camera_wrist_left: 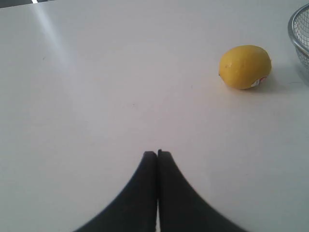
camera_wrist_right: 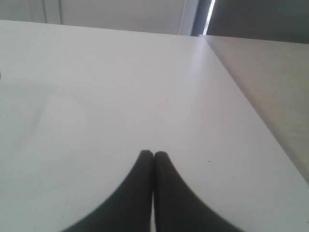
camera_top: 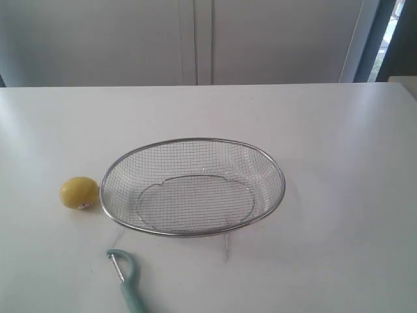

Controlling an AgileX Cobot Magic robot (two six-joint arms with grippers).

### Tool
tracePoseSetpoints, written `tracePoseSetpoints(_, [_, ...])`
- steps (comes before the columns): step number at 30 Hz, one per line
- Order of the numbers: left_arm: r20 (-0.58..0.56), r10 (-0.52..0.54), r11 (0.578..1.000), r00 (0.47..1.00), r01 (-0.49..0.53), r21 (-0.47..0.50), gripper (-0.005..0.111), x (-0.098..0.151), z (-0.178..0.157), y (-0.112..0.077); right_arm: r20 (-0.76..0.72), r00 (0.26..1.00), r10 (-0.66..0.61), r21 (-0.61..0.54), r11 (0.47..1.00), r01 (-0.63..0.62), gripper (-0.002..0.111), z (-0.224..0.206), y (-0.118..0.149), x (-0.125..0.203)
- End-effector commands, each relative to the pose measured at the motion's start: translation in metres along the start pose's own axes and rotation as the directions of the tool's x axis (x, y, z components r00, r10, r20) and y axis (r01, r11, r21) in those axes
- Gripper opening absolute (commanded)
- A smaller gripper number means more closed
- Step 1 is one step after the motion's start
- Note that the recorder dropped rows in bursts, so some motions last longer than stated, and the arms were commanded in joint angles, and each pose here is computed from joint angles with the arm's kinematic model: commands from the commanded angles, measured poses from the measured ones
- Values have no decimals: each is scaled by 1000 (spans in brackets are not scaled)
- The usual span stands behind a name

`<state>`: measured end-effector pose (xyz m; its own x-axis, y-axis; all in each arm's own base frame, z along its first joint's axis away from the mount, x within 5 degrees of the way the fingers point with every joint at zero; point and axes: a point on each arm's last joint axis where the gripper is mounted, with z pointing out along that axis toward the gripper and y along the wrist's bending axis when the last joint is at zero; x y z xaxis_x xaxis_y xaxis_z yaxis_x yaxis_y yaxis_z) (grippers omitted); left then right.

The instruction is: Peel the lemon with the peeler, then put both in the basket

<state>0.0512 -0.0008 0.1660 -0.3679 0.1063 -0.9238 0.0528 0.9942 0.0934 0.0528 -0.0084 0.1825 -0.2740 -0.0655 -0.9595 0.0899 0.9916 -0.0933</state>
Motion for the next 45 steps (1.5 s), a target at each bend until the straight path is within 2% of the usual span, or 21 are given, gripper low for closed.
tracePoseSetpoints(1, [3, -6, 1000, 1000, 6, 1, 0, 1, 0, 0, 13, 1000, -7, -1, 1000, 7, 0, 0, 0, 0])
tracePoseSetpoints(18, [3, -6, 1000, 1000, 6, 1, 0, 1, 0, 0, 253, 967, -4, -21, 1000, 9, 0, -3, 2, -22])
tracePoseSetpoints(28, [3, -6, 1000, 1000, 6, 1, 0, 1, 0, 0, 498, 867, 7, -42, 999, 16, 0, -12, 4, -44])
tracePoseSetpoints(40, [3, -6, 1000, 1000, 6, 1, 0, 1, 0, 0, 530, 848, 18, -49, 999, 10, 0, -14, 4, -47])
tracePoseSetpoints(45, [3, -6, 1000, 1000, 6, 1, 0, 1, 0, 0, 534, 840, 96, -92, 994, -56, 0, -14, 4, -48])
